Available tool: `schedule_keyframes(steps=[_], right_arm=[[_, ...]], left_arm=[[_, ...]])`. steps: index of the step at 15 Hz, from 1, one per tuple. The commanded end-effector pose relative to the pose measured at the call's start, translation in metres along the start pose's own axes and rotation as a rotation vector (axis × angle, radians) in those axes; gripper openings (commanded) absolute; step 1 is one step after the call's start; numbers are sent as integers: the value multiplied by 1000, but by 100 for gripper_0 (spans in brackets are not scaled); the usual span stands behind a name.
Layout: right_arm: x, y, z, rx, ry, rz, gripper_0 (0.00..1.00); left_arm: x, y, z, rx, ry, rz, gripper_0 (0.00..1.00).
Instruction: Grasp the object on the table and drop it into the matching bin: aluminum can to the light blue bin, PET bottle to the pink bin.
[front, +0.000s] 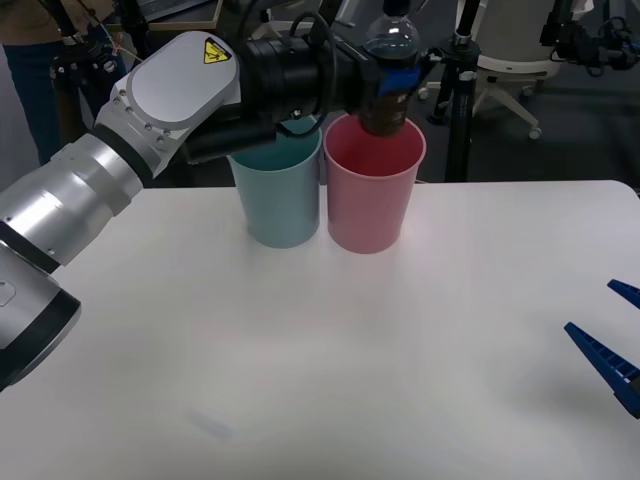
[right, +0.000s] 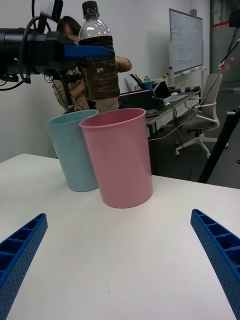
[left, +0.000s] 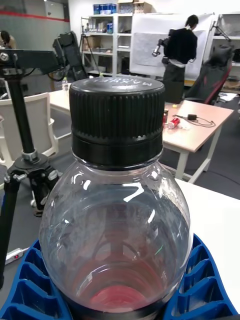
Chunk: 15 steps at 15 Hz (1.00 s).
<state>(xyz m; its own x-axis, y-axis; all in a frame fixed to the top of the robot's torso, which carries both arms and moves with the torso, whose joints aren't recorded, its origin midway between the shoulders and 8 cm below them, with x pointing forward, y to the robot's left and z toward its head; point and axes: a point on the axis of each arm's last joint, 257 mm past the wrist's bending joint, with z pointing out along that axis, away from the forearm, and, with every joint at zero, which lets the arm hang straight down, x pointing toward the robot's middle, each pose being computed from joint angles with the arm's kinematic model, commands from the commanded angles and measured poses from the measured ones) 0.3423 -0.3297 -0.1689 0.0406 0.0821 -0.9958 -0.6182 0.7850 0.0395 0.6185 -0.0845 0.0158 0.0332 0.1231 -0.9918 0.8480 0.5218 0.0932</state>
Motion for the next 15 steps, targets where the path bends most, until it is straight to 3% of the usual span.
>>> schedule_keyframes(steps=[1, 3, 5, 7, 15], right_arm=[[0, 0, 0, 0, 0, 0, 100], [0, 0, 0, 0, 0, 0, 100], [0, 0, 0, 0, 0, 0, 100], [0, 0, 0, 0, 0, 0, 100], [0, 0, 0, 0, 0, 0, 100]], left_arm=[[0, 1, 1, -3, -1, -6, 5], [0, 0, 1, 0, -6, -22, 6], [-3, -1, 1, 5, -12, -24, 42], [-4, -3, 1, 8, -14, -12, 100], [-9, -8, 1, 22, -34, 59, 100]])
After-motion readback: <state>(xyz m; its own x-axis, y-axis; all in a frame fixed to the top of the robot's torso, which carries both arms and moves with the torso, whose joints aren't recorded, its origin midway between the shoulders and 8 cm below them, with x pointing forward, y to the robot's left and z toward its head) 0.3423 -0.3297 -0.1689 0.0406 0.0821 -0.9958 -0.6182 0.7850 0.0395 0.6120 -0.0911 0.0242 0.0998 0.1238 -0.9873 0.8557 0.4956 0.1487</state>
